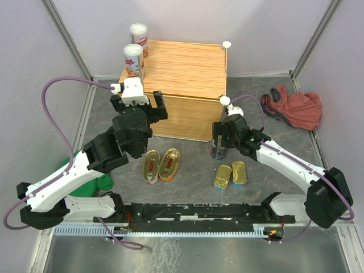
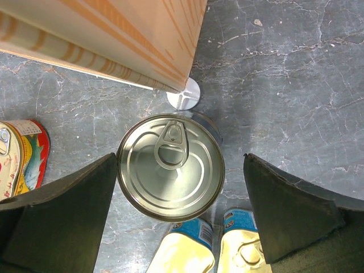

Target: Place and organize the canned foods onto the counter

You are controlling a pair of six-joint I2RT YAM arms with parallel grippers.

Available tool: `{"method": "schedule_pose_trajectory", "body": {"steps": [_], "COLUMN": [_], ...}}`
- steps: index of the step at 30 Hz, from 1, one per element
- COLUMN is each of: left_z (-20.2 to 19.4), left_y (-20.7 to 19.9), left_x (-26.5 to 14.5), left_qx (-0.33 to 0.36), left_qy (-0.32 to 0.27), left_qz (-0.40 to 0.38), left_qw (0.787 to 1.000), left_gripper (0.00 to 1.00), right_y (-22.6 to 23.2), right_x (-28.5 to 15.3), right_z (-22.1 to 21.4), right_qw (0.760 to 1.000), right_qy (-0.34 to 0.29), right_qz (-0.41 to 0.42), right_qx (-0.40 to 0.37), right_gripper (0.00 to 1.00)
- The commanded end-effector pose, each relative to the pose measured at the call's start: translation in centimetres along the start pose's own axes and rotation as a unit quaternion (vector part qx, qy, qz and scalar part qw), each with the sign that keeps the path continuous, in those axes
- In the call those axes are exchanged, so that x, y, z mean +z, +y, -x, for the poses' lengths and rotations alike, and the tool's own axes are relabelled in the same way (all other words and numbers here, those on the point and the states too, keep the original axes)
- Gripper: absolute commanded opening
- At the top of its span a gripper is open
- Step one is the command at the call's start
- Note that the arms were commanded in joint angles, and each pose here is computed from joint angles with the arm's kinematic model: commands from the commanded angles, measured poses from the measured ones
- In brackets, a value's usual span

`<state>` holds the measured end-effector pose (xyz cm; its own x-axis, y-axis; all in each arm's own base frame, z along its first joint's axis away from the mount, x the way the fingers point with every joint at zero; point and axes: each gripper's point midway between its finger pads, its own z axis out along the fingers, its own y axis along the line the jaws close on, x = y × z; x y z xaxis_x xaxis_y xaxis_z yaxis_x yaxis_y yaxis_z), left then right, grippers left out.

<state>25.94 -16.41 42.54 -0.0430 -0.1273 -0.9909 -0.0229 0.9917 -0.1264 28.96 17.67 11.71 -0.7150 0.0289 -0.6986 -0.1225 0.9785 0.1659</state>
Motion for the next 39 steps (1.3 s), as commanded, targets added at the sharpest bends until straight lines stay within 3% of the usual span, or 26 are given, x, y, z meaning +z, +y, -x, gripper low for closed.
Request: {"method": "schedule_pose_trajectory", "body": {"steps": [1, 26, 39], "left_z": [1.1, -0.8, -5.9], "left_y": [0.3, -1.0, -8.1], "left_x": [-0.2, 0.4, 1.3], "left_qx": [-0.032, -0.004, 0.048], "left_qy": [-0.012, -0.006, 0.025], "left_qz": [0.01, -0.005, -0.153], "left_qw": [0.999, 1.0, 0.987], "left_gripper": [0.94, 0.94, 0.95], "right_y": [1.2, 0.1, 0.7], "right_x": [-1.2, -3.6, -4.4], "right_z": [1.0, 1.3, 0.1], "right_qw": [0.999, 0.998, 0.998], "right_qy": [-0.018, -0.05, -0.043], "right_qz": [0.017, -0.001, 0.031], "right_qx": [-0.026, -0.023, -0.033], "right_gripper": [0.99, 0.98, 0.98]}}
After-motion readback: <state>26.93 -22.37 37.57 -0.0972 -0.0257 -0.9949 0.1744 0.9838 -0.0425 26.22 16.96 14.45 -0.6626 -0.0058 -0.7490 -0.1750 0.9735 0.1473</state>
